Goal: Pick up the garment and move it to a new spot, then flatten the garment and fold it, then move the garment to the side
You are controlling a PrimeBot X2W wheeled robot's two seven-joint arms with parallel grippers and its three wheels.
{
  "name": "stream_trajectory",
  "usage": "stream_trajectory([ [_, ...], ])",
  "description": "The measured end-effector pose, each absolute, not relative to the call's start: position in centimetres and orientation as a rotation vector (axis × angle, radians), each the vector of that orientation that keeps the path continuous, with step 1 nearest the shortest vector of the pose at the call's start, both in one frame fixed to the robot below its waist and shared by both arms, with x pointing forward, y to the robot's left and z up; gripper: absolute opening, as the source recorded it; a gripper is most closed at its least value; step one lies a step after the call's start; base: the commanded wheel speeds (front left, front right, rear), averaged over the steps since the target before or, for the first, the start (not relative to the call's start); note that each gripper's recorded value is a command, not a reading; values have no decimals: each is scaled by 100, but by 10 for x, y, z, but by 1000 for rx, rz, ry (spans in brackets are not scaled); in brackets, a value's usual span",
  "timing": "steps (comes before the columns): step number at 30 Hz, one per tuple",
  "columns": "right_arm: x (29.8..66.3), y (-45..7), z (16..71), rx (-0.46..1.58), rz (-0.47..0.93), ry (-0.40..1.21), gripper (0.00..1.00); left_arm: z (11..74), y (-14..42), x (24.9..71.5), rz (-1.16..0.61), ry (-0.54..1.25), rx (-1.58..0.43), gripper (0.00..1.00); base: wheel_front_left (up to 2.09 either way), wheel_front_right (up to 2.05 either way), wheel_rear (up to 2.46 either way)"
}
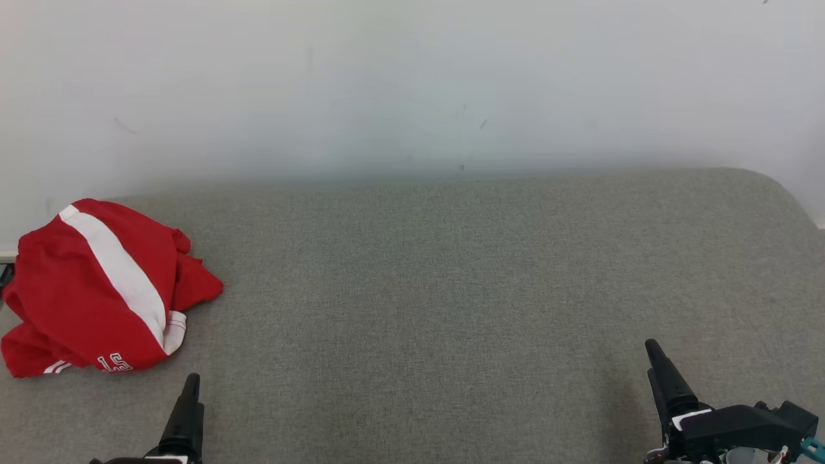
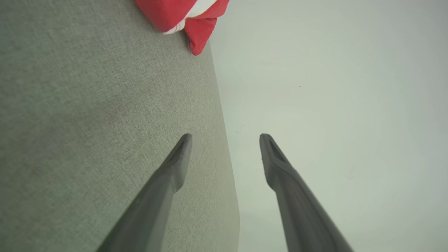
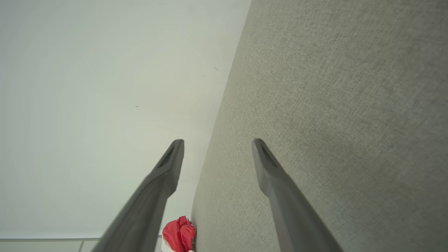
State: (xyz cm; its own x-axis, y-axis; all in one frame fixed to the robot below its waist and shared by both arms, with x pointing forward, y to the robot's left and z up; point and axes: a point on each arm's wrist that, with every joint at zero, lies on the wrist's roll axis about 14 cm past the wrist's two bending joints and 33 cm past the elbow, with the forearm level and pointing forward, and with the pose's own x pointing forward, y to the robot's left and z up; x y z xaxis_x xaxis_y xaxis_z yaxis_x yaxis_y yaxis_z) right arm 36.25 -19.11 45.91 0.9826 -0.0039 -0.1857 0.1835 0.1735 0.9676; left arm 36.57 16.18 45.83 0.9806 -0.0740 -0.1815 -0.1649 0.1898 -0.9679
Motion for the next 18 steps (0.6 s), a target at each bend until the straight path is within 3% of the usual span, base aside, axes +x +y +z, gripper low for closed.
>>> stream_trajectory([
  [18,356,-185,466,913,-60,192,100,465,140,364,-52,260,-913,100,0,0,0],
])
